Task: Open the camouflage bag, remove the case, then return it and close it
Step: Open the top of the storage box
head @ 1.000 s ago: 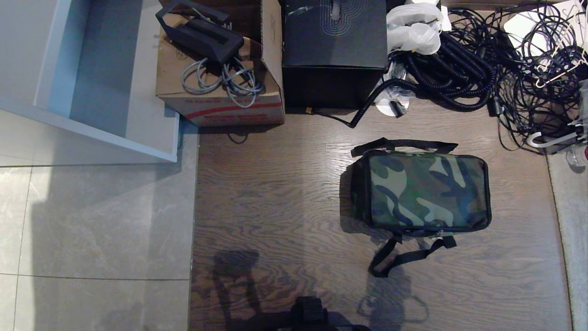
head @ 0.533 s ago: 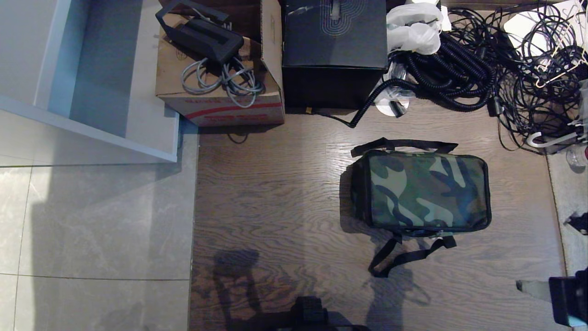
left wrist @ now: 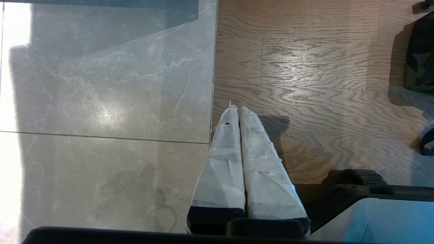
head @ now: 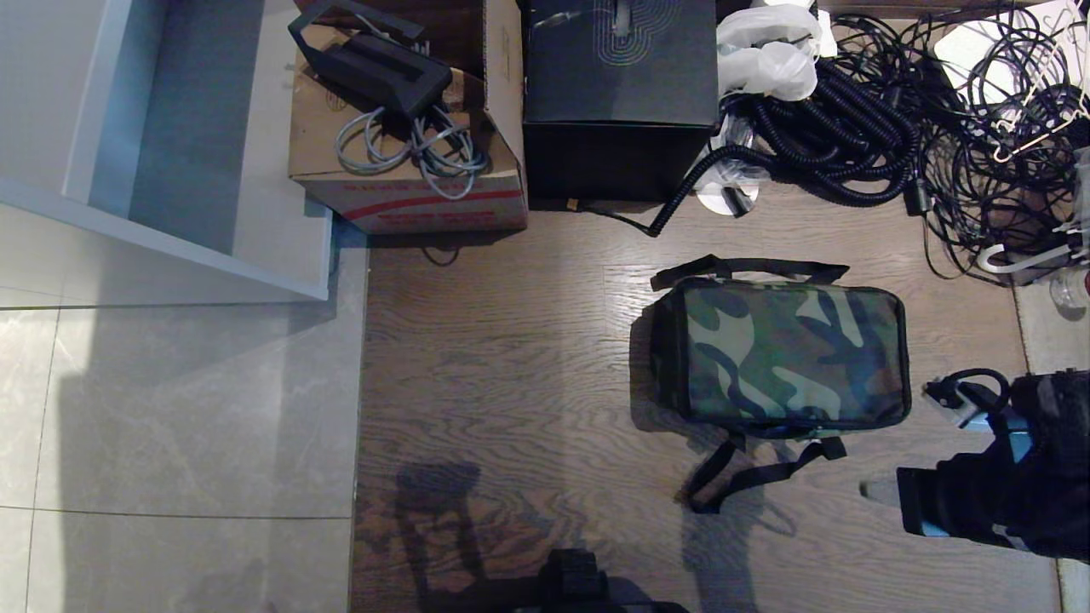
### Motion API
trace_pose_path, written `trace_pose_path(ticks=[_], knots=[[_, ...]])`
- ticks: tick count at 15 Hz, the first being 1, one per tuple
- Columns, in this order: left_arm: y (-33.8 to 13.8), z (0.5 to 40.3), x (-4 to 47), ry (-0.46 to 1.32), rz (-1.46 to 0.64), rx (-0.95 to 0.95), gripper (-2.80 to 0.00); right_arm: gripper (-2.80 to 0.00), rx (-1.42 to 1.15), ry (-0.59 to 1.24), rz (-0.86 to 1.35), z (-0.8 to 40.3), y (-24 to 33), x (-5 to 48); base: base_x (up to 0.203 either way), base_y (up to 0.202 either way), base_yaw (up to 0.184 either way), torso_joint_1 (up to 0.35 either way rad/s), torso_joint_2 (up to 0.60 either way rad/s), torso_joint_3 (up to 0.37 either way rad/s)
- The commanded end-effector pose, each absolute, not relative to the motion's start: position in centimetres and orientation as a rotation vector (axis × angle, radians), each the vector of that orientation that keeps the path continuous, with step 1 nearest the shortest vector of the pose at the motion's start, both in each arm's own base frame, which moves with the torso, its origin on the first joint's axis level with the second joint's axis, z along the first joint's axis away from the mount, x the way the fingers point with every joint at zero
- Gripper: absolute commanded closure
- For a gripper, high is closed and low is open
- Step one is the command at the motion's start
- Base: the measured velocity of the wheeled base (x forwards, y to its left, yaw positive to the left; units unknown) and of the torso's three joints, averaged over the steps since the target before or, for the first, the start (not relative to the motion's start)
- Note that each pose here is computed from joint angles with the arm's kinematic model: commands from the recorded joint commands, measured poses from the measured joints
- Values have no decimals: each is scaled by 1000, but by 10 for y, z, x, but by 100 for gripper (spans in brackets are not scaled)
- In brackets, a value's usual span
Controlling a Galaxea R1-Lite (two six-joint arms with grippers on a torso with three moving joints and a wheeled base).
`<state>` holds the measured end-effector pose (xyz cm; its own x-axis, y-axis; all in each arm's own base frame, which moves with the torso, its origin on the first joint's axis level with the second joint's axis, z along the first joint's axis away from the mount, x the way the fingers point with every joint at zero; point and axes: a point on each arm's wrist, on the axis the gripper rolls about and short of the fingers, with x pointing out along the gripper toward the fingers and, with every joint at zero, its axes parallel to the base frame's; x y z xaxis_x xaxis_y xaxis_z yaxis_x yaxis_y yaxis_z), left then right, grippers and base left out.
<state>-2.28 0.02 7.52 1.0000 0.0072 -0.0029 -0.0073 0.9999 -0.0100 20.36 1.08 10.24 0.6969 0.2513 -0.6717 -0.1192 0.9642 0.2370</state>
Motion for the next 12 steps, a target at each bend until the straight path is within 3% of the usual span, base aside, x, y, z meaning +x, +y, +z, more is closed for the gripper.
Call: trace_pose_path(ticks=[1,3,8,12], knots=[[0,75,-23,3,6,-11,0,0,195,800,217,75,12,226,0,0,0,0,0,0],[0,75,-23,3,8,-11,0,0,196,722,228,73,13,238,0,0,0,0,0,0],[0,75,-23,3,8,-11,0,0,219,767,209,46,12,256,0,0,0,0,0,0],[0,75,-23,3,8,-11,0,0,275,632,191,40,12,273,0,0,0,0,0,0]])
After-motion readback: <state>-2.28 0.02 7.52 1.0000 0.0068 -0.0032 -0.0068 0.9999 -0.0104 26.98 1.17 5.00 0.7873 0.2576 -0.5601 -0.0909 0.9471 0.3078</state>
